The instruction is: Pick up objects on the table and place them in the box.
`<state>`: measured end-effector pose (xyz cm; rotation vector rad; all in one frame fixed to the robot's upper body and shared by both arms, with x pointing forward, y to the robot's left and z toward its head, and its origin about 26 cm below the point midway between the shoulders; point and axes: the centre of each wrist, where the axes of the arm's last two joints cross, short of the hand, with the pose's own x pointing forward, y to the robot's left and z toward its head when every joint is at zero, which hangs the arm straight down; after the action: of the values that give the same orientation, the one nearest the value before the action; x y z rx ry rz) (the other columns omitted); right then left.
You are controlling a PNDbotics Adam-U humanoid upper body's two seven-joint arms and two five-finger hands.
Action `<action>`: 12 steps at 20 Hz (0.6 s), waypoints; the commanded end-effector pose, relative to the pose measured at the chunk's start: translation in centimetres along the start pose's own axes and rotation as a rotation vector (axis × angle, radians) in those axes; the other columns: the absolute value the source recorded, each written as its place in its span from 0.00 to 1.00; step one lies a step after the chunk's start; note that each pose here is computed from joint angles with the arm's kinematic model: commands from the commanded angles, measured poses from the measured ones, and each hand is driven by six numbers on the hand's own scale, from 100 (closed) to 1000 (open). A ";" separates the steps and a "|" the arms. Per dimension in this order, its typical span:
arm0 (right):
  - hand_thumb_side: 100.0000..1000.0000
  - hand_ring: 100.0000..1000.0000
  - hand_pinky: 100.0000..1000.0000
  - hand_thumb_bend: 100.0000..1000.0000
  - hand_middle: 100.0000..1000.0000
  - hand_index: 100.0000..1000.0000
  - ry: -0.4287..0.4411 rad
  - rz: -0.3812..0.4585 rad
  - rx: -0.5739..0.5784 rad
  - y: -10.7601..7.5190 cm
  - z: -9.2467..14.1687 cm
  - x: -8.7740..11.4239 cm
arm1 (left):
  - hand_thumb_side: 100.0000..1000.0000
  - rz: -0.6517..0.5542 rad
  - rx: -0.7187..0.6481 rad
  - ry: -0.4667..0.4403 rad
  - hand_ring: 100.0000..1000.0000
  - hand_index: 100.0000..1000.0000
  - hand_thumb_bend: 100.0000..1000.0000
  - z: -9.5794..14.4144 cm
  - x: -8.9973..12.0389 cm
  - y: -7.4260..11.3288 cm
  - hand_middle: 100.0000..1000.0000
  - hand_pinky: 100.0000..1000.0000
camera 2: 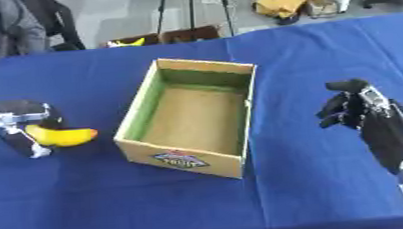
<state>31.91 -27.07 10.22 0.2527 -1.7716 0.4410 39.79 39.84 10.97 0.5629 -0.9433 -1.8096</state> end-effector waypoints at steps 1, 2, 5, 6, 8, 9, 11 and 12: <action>0.82 0.57 0.53 0.00 0.47 0.79 -0.020 0.018 0.004 -0.2 -0.3 0.7 | 0.12 -0.131 -0.102 -0.076 0.61 0.69 0.09 1.7 -0.8 2.1 0.59 0.69; 0.82 0.57 0.53 0.00 0.47 0.79 -0.020 0.018 0.004 -0.3 -0.3 0.7 | 0.12 -0.132 -0.098 -0.074 0.61 0.69 0.09 1.8 -0.8 2.3 0.59 0.69; 0.82 0.57 0.53 0.00 0.47 0.79 -0.020 0.019 0.004 -0.3 -0.3 0.7 | 0.11 -0.139 -0.088 -0.071 0.61 0.69 0.09 2.0 -0.8 2.7 0.59 0.69; 0.82 0.57 0.53 0.00 0.47 0.79 -0.020 0.019 0.004 -0.3 -0.3 0.7 | 0.11 -0.143 -0.082 -0.071 0.61 0.69 0.09 2.0 -0.7 3.0 0.59 0.69; 0.82 0.57 0.53 0.00 0.47 0.79 -0.018 0.018 0.004 -0.3 -0.2 0.7 | 0.16 -0.154 -0.066 -0.072 0.61 0.69 0.02 2.1 -0.6 3.7 0.59 0.69; 0.82 0.57 0.53 0.00 0.47 0.79 -0.017 0.018 0.005 -0.3 -0.2 0.6 | 0.09 -0.161 -0.056 -0.074 0.61 0.68 0.09 2.2 -0.5 4.2 0.59 0.69; 0.82 0.57 0.53 0.00 0.47 0.79 -0.017 0.018 0.006 -0.3 -0.2 0.6 | 0.08 -0.178 -0.026 -0.080 0.61 0.68 0.09 2.4 -0.1 5.4 0.59 0.69; 0.82 0.57 0.53 0.00 0.47 0.79 -0.016 0.018 0.007 -0.2 -0.2 0.6 | 0.07 -0.188 -0.010 -0.084 0.61 0.68 0.09 2.5 0.1 6.2 0.59 0.69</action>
<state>31.91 -27.07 10.21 0.2531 -1.7711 0.4414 41.39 38.36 14.78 0.6345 -1.0442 -1.8248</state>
